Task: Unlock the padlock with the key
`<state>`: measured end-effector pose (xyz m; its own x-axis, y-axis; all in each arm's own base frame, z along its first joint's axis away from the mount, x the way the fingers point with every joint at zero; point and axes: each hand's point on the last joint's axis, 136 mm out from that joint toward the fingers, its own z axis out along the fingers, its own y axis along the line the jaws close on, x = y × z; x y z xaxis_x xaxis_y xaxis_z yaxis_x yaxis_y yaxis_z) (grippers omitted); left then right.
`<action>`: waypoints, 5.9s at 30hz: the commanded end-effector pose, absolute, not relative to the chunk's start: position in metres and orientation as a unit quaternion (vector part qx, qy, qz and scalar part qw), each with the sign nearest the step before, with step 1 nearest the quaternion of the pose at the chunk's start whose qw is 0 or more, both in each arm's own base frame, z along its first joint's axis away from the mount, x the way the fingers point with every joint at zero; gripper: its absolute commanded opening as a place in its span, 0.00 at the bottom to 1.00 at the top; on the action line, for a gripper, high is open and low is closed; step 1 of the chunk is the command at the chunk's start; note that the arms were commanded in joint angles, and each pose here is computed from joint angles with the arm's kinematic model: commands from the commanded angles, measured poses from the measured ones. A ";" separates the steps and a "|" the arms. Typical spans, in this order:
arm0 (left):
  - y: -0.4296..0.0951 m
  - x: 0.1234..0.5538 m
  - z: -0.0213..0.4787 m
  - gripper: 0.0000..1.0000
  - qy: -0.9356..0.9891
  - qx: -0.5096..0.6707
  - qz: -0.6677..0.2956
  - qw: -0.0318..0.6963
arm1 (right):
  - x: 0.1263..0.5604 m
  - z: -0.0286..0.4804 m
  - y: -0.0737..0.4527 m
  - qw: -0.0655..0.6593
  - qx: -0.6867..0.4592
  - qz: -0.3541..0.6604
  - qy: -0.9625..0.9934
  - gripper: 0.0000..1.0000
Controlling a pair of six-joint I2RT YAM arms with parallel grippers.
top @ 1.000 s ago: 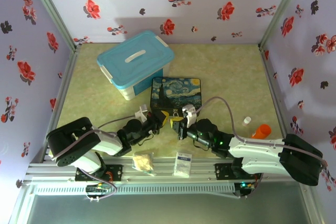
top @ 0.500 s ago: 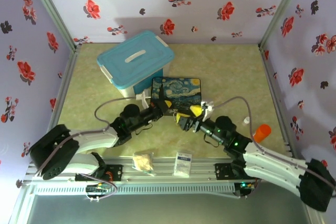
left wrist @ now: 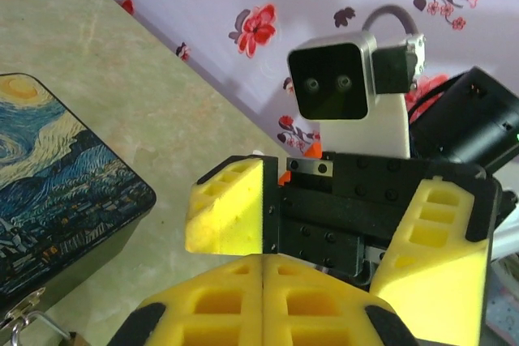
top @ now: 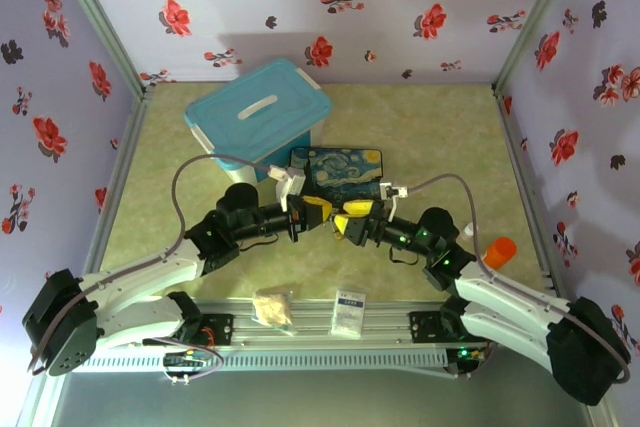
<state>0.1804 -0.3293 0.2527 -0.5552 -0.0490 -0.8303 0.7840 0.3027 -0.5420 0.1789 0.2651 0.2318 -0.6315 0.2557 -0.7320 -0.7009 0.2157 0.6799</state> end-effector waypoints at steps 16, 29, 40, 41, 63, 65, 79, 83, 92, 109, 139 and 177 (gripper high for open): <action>-0.331 0.178 0.314 0.00 0.645 0.259 -0.579 0.426 | 0.162 0.268 0.289 0.418 -0.215 0.659 0.587 0.40; -0.331 0.178 0.319 0.00 0.638 0.249 -0.592 0.424 | 0.158 0.265 0.295 0.410 -0.216 0.675 0.574 0.18; -0.331 0.179 0.314 0.00 0.639 0.244 -0.595 0.422 | 0.164 0.259 0.292 0.419 -0.200 0.665 0.585 0.21; -0.331 0.179 0.315 0.00 0.638 0.244 -0.595 0.423 | 0.164 0.260 0.292 0.420 -0.200 0.665 0.584 0.23; -0.333 0.182 0.300 0.00 0.650 0.240 -0.591 0.413 | 0.169 0.262 0.296 0.425 -0.198 0.671 0.574 0.35; -0.333 0.182 0.300 0.00 0.651 0.241 -0.590 0.413 | 0.170 0.263 0.295 0.429 -0.195 0.671 0.572 0.40; -0.333 0.183 0.294 0.00 0.653 0.236 -0.591 0.410 | 0.168 0.264 0.295 0.429 -0.198 0.674 0.568 0.20; -0.333 0.186 0.289 0.00 0.657 0.229 -0.593 0.405 | 0.167 0.260 0.296 0.422 -0.198 0.675 0.572 0.11; -0.324 0.202 0.286 0.21 0.663 0.188 -0.586 0.426 | 0.166 0.246 0.288 0.419 -0.184 0.666 0.589 0.02; -0.298 0.231 0.167 0.77 0.849 0.051 -0.399 0.343 | 0.204 0.111 0.204 0.376 -0.053 0.355 0.854 0.00; -0.372 0.225 0.033 0.47 0.907 0.051 -0.300 0.290 | 0.198 0.083 0.173 0.370 0.001 0.308 0.877 0.00; -0.375 0.230 0.087 0.07 0.824 -0.052 -0.489 0.283 | 0.180 0.053 0.251 0.190 0.028 0.523 0.830 0.00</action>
<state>0.2187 -0.3692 0.0521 -0.8595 -0.2741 -0.4314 0.1832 0.6229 -0.7606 0.1760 0.2431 0.0334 -0.9358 0.2433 -0.2552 -0.0970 0.5181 0.8498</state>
